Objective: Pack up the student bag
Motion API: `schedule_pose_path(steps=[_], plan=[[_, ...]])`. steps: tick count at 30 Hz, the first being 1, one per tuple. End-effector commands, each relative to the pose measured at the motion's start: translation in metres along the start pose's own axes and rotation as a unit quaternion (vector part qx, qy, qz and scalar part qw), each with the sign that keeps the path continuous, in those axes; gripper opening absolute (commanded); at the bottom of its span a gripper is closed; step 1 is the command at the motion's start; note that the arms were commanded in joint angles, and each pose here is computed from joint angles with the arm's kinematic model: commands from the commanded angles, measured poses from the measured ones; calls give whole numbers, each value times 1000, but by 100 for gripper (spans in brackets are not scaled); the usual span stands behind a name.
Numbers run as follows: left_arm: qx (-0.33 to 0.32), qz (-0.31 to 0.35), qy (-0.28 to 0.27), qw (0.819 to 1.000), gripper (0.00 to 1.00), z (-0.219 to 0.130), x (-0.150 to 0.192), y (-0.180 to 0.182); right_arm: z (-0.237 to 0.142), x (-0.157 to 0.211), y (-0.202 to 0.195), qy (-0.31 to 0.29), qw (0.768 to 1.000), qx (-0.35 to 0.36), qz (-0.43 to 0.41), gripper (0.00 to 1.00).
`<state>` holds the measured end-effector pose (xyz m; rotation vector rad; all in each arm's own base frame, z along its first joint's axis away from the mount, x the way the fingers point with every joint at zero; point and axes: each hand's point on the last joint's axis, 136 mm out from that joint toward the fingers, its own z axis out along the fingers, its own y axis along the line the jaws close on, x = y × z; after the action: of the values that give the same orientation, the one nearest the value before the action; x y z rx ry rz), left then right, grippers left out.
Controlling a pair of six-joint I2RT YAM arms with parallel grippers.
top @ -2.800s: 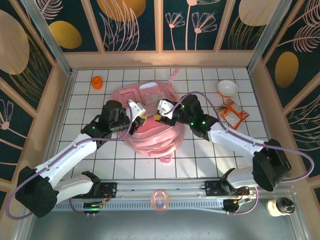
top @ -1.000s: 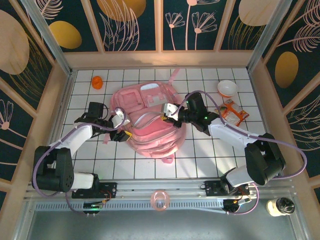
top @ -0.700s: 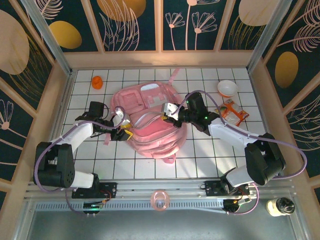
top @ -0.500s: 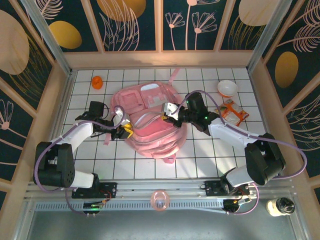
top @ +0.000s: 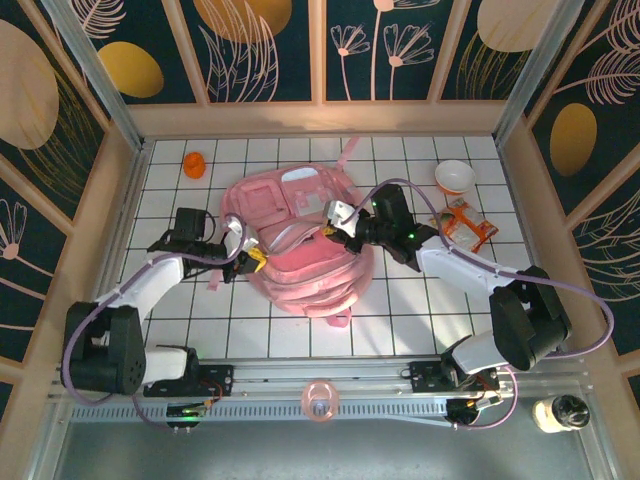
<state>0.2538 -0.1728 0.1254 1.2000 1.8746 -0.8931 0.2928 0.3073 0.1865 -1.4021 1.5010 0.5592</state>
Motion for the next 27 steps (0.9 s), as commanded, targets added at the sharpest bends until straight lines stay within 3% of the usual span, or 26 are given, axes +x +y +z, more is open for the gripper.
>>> schedule_pose_path(steps=[1, 3, 8, 12, 16, 22, 27], plan=[[-6, -35, -28, 999, 0, 1, -10, -11, -3, -14, -8, -18, 999, 27, 17, 0], [-30, -53, -31, 998, 0, 0, -11, -12, -5, -18, -7, -23, 999, 25, 36, 5], [-77, -85, -63, 991, 0, -8, -21, -12, -12, -31, 0, -23, 992, 10, 123, 29], [-106, -110, -88, 984, 0, -15, -28, -8, -27, -49, 3, -31, 969, 27, 244, 45], [-121, -116, -91, 982, 0, -16, -26, -6, -50, -65, 9, -51, 924, 48, 375, 50], [-130, -128, -90, 979, 0, -15, -26, -1, -67, -59, 25, -68, 802, 58, 591, 49], [-121, -128, -97, 980, 0, -15, -30, -3, -58, -61, 51, -69, 751, 36, 656, 50]])
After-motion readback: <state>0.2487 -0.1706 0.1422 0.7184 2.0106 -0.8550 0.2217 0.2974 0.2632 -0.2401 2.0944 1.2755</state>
